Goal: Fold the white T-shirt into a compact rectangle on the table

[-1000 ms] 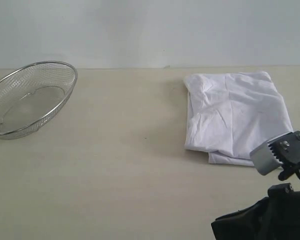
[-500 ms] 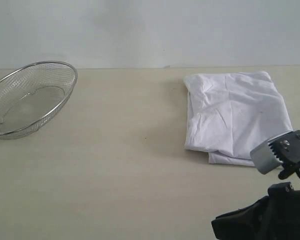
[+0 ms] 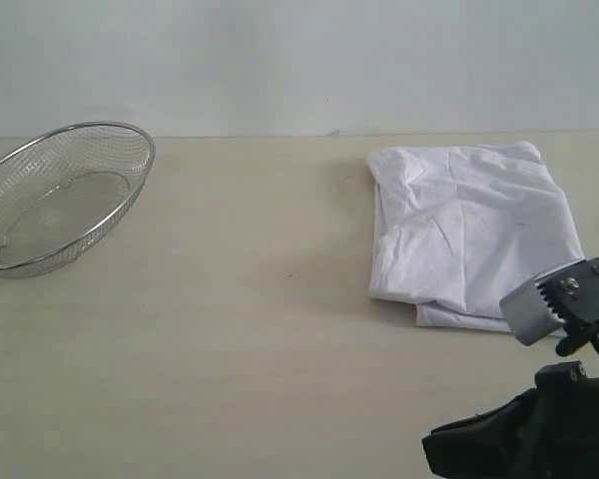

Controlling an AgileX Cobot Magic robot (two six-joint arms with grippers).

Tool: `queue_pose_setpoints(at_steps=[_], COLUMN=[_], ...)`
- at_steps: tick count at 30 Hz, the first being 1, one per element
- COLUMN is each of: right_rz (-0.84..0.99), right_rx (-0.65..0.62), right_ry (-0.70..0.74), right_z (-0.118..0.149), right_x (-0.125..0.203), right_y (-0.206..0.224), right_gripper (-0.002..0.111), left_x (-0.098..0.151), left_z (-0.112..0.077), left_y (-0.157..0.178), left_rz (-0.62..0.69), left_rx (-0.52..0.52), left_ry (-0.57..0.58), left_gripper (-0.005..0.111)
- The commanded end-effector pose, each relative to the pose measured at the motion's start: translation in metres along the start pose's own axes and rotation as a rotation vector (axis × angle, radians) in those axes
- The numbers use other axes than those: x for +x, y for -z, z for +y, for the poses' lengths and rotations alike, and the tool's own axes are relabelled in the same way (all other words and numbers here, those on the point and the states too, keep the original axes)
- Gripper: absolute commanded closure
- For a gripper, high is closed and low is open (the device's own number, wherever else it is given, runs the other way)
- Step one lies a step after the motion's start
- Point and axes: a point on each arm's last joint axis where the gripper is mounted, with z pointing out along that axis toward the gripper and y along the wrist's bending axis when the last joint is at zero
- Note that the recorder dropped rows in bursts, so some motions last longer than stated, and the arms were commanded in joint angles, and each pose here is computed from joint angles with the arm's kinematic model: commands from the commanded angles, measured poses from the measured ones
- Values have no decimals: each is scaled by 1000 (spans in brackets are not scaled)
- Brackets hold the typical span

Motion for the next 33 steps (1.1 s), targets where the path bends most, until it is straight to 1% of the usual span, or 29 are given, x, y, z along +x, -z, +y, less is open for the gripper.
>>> queue_pose_setpoints(at_steps=[1,5,8,25,27,30,33], right_rz=[-10,-10,-11,-17,-66,-218,-466], right_rx=[2,2,3,2,-10,-10,89], right_ry=[2,4,4,4,21,60,100], right_z=[0,0,0,0,4,8,5], right_x=[-1,-1,-1,-1,-3,-6,-13], right_y=[1,1,1,2,11,35,65], right_gripper=[108,108,108,108,108,108,108], left_x=[3,2,2,2,2,2,2], left_z=[1,5,6,6,6,6,6], left_y=[0,0,0,0,0,0,0], left_rz=[21,16,14,14,14,14,14], left_rx=[-12,-83,-112,-112,-112,-112,-112], left_ry=[17,30,35,30,30,30,30], left_gripper=[102,102,102,102,102,102,102])
